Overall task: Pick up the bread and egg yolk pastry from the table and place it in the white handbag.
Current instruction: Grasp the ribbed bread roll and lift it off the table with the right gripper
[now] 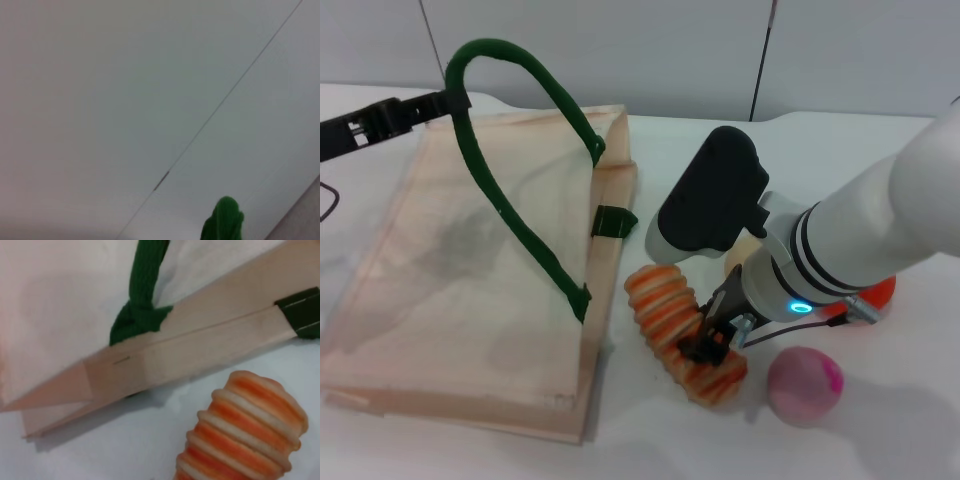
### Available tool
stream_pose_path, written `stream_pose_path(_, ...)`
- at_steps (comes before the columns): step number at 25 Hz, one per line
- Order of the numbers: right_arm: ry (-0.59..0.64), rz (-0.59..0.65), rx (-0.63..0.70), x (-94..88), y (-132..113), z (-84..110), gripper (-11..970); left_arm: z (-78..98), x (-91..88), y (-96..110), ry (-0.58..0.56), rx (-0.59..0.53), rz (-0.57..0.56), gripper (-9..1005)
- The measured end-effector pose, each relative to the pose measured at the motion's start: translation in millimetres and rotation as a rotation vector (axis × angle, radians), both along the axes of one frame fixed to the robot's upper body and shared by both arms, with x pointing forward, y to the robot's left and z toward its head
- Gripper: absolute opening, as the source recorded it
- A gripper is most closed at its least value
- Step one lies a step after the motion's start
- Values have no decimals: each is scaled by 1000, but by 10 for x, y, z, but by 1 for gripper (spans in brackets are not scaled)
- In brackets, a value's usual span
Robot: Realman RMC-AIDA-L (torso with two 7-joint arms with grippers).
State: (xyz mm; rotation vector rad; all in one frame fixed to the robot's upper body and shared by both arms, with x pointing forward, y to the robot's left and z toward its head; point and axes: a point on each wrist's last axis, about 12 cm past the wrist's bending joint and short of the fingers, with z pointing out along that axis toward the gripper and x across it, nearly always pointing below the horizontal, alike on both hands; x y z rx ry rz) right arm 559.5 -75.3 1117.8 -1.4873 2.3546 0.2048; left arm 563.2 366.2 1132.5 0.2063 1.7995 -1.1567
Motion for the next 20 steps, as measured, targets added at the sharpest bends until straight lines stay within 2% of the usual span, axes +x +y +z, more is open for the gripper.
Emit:
stream_pose_path(10, -44, 25, 36, -3, 74, 144, 352, 68, -36, -53, -40, -39, -65, 121)
stream_pose_path(20, -129, -17, 41, 143, -16, 378, 293, 154, -97, -76, -95, -95, -116, 120)
